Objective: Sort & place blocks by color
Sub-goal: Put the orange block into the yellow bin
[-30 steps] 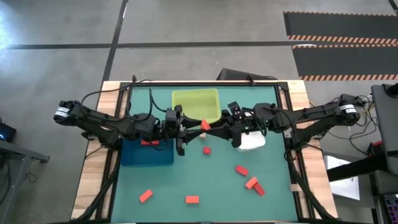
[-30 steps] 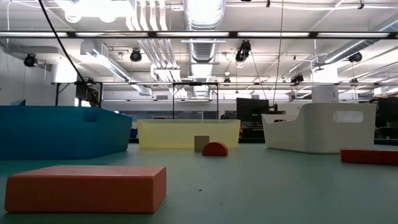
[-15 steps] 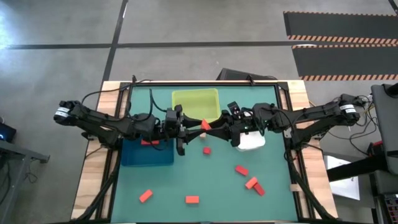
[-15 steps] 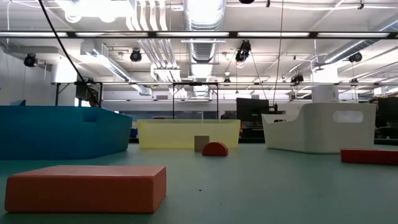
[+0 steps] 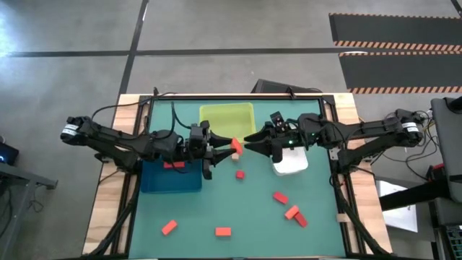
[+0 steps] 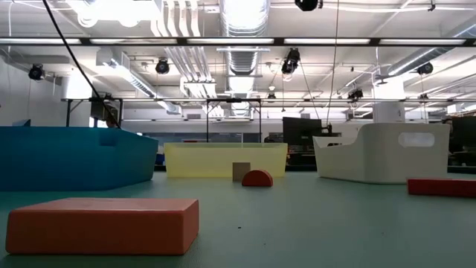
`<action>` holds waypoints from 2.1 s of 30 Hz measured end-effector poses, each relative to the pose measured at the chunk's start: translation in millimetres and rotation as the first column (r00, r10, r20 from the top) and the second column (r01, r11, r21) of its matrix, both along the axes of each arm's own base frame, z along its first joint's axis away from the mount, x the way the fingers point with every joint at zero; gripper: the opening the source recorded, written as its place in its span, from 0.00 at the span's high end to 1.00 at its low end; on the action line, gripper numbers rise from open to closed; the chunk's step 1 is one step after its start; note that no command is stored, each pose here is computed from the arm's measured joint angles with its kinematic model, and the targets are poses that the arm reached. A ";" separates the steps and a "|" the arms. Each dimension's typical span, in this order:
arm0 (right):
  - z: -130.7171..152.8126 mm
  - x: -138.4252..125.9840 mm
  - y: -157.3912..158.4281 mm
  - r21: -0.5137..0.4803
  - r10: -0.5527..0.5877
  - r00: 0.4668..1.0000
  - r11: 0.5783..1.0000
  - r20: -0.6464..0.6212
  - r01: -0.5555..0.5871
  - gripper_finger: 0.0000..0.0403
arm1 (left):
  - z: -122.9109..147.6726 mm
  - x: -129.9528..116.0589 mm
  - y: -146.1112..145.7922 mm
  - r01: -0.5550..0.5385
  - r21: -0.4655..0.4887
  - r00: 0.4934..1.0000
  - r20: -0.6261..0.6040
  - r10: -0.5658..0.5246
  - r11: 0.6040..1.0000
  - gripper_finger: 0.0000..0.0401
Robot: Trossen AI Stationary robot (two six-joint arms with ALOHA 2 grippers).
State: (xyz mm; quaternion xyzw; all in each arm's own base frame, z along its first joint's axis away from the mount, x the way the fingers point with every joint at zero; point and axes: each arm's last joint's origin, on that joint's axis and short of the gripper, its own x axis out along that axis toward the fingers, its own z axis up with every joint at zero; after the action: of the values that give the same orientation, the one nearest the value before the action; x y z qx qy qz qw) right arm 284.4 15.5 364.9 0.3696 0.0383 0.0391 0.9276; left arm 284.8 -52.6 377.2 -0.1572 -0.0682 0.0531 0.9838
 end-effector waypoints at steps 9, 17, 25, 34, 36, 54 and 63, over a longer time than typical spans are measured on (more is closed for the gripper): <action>9.6 -21.0 -5.5 -0.005 -0.021 0.999 1.000 -0.035 0.021 0.42 | 7.8 -5.1 4.7 -0.012 -0.012 0.988 -0.152 0.010 1.000 0.66; 19.3 -35.3 -6.4 -0.023 -0.029 0.999 0.999 -0.017 0.029 0.42 | 24.1 -17.4 29.9 -0.083 0.040 0.897 -0.432 0.092 0.996 0.66; 27.9 -47.1 -7.3 -0.049 -0.045 0.999 0.998 0.021 0.046 0.44 | 23.5 -31.8 86.1 -0.204 -0.032 0.765 -0.629 0.139 0.978 0.66; 28.2 -47.8 -7.9 -0.060 -0.064 0.998 0.996 0.022 0.065 0.44 | -14.5 -7.4 149.1 -0.330 -0.118 0.654 -0.744 0.137 0.937 0.66; 28.2 -47.7 -8.0 -0.063 -0.070 0.997 0.995 0.022 0.071 0.44 | -26.6 2.8 161.7 -0.346 -0.116 0.619 -0.774 0.134 0.931 0.66; 27.3 -47.8 -9.8 -0.072 -0.132 0.991 0.989 0.014 0.133 0.44 | -132.4 56.6 241.1 -0.439 -0.095 0.255 -0.967 0.022 0.894 0.66; 25.3 -48.0 -10.9 -0.078 -0.157 0.988 0.985 -0.005 0.156 0.44 | -167.5 60.8 248.4 -0.458 -0.094 0.161 -0.987 -0.022 0.884 0.66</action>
State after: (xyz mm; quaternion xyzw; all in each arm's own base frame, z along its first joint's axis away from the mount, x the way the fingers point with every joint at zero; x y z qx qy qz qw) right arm 236.4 4.6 390.3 0.3354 0.0160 -0.0377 0.9412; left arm 345.6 195.8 209.7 -0.2596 0.5569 0.2967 0.7310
